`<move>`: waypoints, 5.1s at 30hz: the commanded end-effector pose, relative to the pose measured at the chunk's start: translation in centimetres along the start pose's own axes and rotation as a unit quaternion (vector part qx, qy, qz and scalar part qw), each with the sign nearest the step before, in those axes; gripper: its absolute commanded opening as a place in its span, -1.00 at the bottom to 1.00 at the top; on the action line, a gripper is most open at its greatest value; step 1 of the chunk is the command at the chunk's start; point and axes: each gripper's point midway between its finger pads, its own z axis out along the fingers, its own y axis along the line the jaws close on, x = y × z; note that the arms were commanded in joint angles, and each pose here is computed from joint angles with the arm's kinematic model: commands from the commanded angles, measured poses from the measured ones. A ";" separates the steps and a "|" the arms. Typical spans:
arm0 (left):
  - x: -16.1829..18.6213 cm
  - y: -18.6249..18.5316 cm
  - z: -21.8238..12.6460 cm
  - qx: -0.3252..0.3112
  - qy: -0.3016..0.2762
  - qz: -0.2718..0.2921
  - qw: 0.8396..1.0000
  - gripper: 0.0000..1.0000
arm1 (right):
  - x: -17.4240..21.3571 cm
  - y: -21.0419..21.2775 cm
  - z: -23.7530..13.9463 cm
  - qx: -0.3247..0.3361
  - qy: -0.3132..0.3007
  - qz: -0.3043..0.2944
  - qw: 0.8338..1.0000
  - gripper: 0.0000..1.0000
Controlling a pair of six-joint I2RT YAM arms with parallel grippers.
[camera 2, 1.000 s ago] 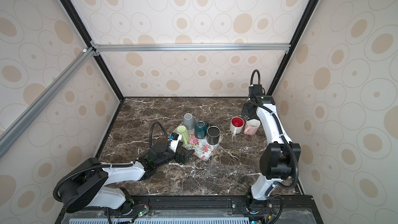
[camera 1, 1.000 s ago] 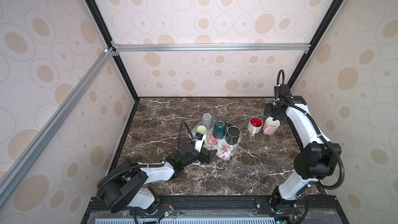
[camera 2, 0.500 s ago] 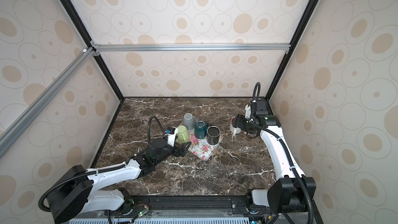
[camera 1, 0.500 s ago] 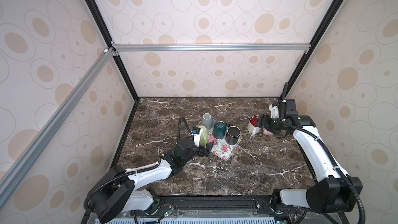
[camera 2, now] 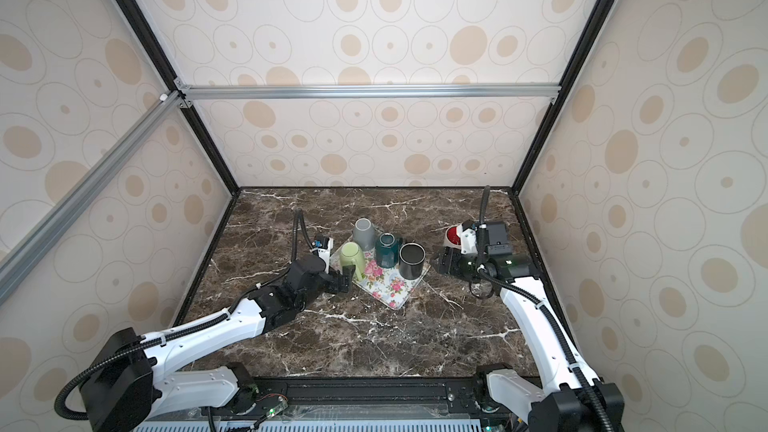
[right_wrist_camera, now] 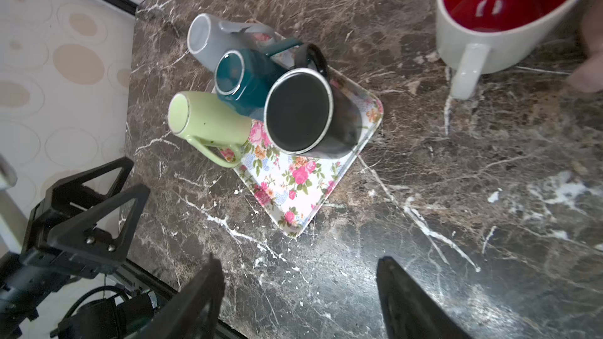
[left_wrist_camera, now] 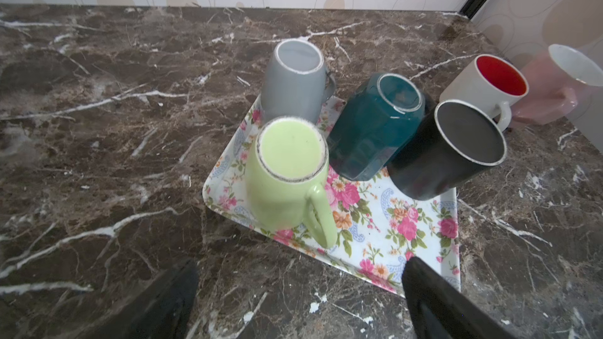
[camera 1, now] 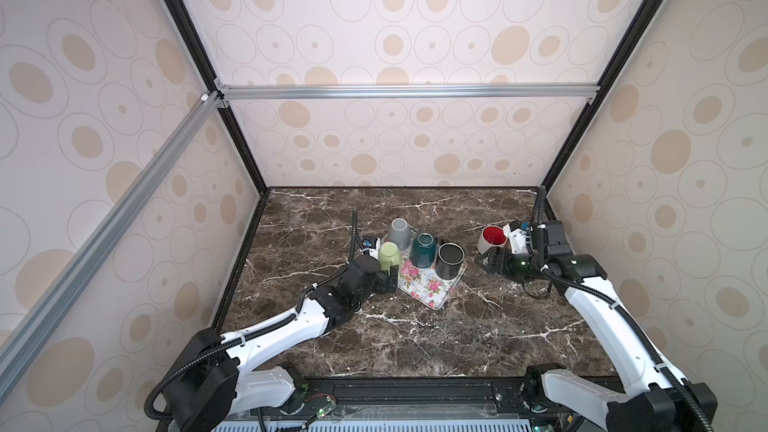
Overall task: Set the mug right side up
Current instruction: 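Move the left gripper over the light green mug while the right draws back, then lower the left gripper onto the light green mug's rim and grip it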
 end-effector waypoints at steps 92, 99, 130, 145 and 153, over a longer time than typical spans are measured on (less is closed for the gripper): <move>1.6 2.6 8.3 -0.130 0.185 0.049 0.973 -0.29 | 7.2 -2.8 5.6 0.030 -0.004 -0.085 0.996 0.56; 1.9 2.8 8.8 -0.138 0.206 0.075 0.966 -0.41 | 7.7 -4.2 4.9 0.065 -0.001 -0.095 0.993 0.56; 0.9 1.7 8.0 -0.089 0.193 0.081 0.974 -1.00 | 8.7 -3.8 6.1 0.037 0.019 -0.053 0.998 0.56; -1.2 -1.2 4.2 0.040 0.098 0.027 0.994 -1.00 | 9.4 -2.3 5.7 -0.028 -0.009 0.020 0.999 0.56; -2.6 -2.9 3.4 0.107 0.047 -0.029 0.993 -1.00 | 8.9 -2.5 4.8 -0.037 -0.059 0.047 0.996 0.56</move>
